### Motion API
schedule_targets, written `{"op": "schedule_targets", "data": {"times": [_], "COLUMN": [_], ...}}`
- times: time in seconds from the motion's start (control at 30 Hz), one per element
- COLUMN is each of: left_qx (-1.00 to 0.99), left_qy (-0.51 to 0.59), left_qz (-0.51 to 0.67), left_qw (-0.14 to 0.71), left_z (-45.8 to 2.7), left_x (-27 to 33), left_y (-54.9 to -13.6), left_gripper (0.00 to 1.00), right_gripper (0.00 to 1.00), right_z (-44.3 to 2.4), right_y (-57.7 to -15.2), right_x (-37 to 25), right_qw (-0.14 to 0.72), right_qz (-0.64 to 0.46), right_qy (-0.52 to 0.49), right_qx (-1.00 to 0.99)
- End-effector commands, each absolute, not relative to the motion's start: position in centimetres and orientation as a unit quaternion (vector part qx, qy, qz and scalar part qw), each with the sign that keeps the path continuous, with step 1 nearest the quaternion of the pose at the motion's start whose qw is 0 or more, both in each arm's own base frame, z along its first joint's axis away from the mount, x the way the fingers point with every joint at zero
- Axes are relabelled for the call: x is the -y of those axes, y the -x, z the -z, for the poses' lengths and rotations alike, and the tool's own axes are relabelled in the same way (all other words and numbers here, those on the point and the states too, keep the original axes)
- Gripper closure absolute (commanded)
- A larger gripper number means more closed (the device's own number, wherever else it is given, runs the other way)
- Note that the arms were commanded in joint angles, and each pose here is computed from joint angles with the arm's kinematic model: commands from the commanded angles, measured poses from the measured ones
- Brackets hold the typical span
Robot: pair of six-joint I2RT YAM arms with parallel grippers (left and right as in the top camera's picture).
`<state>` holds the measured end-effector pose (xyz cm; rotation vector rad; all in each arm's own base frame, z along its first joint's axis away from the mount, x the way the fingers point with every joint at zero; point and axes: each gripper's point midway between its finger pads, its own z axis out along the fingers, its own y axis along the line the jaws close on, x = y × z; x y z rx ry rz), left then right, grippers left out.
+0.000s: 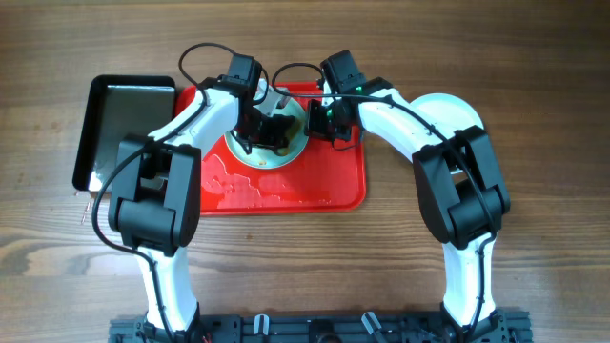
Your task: Clean dirty plates on tray and stack at the side
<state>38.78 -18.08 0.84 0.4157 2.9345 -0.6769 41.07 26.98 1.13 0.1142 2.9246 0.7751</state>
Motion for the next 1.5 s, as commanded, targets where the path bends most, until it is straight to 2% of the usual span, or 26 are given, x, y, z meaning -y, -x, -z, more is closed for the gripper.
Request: {"op": "schedule_targets", "data": {"times": [0.0,0.2,0.27,0.33,0.4,0.5,0.6,0.67,0.83,0.97,1.0,1.03,1.07,1.13,1.3,1.37,1.47], "left_qx": [-0.996,-0.965,-0.964,-0.974,-0.987,-0.995,-0.967,-0.967,-0.968,-0.967,-0.967,-0.969,-0.971,-0.973,-0.982,-0.983,-0.984], "left_qy": [0.047,0.161,0.155,0.14,0.122,-0.002,-0.076,-0.075,-0.032,-0.002,0.005,0.014,0.022,0.035,0.073,0.09,0.094], "left_qz": [0.052,-0.127,-0.141,-0.137,-0.094,0.09,0.236,0.237,0.247,0.252,0.246,0.23,0.216,0.201,0.151,0.132,0.122], "left_qw": [0.055,0.167,0.163,0.116,0.049,-0.044,-0.062,-0.061,-0.011,0.044,0.064,0.087,0.103,0.109,0.09,0.087,0.085], "left_z": [1.4,0.0,-0.1,0.5,1.2,1.3,-0.4,-0.4,-1.6,-9.4,-11.6,-13.5,-14.4,-14.5,-12.2,-11.6,-11.2], "left_x": [11.5,5.2,5.2,5.9,7.5,13.8,18.5,18.5,17.3,14.5,13.4,11.9,10.7,9.2,7.0,6.3,6.0], "left_y": [-40.1,-43.4,-42.9,-40.8,-38.1,-35.1,-34.0,-34.0,-37.8,-42.2,-43.1,-43.9,-44.3,-44.5,-44.2,-44.1,-44.0], "left_gripper": [0.96,0.96,0.96,0.96,0.96,0.96,0.96,0.96,0.96,0.96,0.96,0.96,0.96,0.96,0.96,0.96,0.96], "right_gripper": [0.96,0.96,0.96,0.96,0.96,0.96,0.96,0.96,0.96,0.95,0.89,0.76,0.68,0.66,0.79,0.96,0.96], "right_z": [-0.3,-0.3,-0.3,-0.3,-0.3,-0.3,-0.3,-0.3,-0.3,-0.6,-0.7,-0.8,-0.9,-0.9,2.8,3.7,1.0], "right_y": [-40.9,-40.9,-40.9,-40.9,-40.9,-40.9,-40.8,-40.8,-40.8,-41.4,-41.6,-41.9,-42.2,-43.1,-42.0,-41.1,-42.1], "right_x": [-27.0,-27.0,-27.0,-27.0,-27.0,-27.0,-27.1,-27.1,-27.1,-27.3,-27.5,-27.6,-27.6,-27.6,-28.5,-28.3,-27.8], "right_qw": [0.055,0.055,0.055,0.055,0.055,0.055,0.053,0.053,0.053,0.065,0.071,0.076,0.085,0.104,0.081,0.06,0.08], "right_qz": [-0.246,-0.245,-0.246,-0.246,-0.246,-0.246,-0.249,-0.249,-0.249,-0.255,-0.257,-0.26,-0.26,-0.257,-0.237,-0.229,-0.236], "right_qy": [-0.029,-0.029,-0.029,-0.029,-0.029,-0.029,-0.028,-0.027,-0.028,-0.025,-0.023,-0.021,-0.021,-0.021,-0.016,-0.031,-0.045], "right_qx": [-0.967,-0.967,-0.967,-0.967,-0.967,-0.967,-0.967,-0.967,-0.967,-0.964,-0.963,-0.962,-0.962,-0.961,-0.968,-0.971,-0.967]}}
